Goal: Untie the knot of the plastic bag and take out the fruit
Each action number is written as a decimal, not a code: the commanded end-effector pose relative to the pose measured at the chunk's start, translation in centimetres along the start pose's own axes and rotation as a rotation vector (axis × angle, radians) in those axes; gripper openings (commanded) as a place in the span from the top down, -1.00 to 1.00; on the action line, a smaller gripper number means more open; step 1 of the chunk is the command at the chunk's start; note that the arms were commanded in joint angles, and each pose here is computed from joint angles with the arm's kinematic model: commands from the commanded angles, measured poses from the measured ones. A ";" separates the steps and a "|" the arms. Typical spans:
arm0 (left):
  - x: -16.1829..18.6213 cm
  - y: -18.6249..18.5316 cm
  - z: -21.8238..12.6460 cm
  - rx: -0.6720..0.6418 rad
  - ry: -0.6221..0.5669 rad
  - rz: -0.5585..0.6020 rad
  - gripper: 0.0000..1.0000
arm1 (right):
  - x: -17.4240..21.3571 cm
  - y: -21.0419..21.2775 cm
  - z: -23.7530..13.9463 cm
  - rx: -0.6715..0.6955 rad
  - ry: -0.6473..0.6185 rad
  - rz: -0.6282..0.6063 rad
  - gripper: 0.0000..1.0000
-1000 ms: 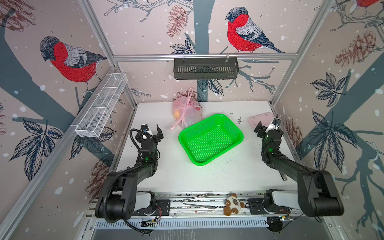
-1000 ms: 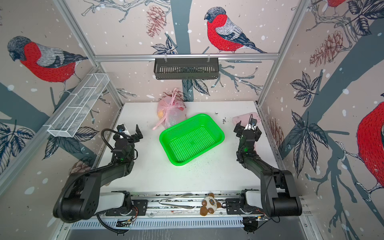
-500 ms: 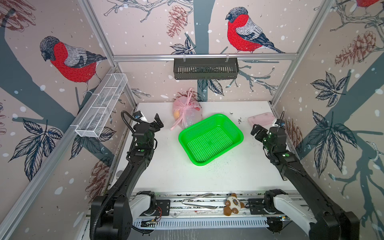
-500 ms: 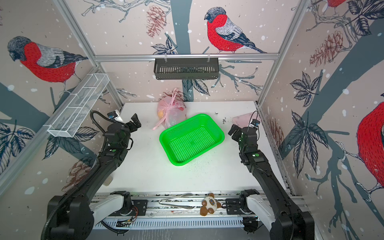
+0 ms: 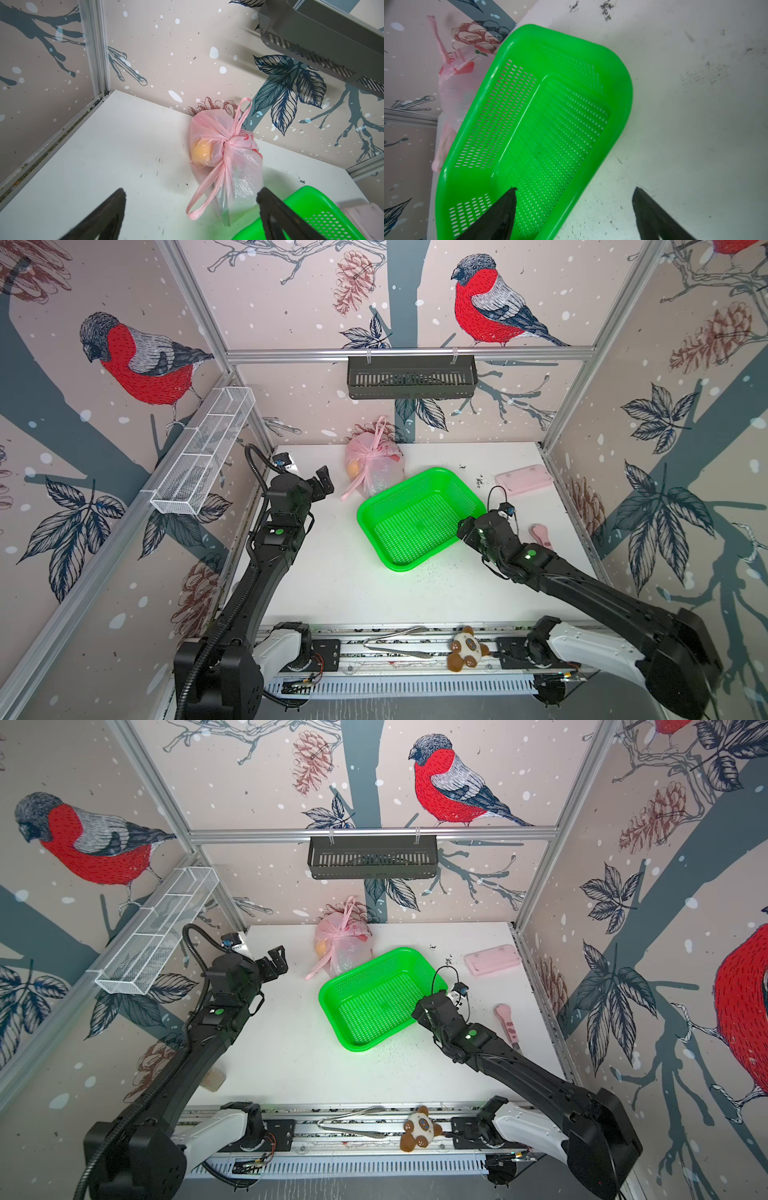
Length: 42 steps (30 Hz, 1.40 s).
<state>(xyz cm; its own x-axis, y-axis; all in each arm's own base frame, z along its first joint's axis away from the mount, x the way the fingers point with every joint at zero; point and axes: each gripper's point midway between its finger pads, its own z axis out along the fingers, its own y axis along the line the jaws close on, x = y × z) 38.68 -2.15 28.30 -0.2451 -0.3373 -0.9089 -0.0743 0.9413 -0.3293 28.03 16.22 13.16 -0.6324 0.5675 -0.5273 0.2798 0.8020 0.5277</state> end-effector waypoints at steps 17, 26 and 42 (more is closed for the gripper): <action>1.1 0.9 -0.8 -0.044 0.012 0.025 -0.96 | 4.8 3.8 6.8 0.005 0.182 0.019 -0.30; 1.2 0.7 -0.8 -0.033 0.012 0.023 -0.96 | 4.9 2.8 6.8 0.055 0.180 0.005 0.13; 1.2 0.3 -1.0 -0.010 0.013 0.015 -0.96 | -1.8 -2.5 4.9 0.174 0.119 -0.111 0.85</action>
<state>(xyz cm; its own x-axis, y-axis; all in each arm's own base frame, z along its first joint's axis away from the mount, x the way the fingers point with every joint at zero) 37.39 -1.93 26.96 -0.2692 -0.3238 -0.9070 -0.1014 0.9461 -0.3076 32.05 16.27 9.65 -0.7149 0.5374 -0.4473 0.3508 0.8290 0.4355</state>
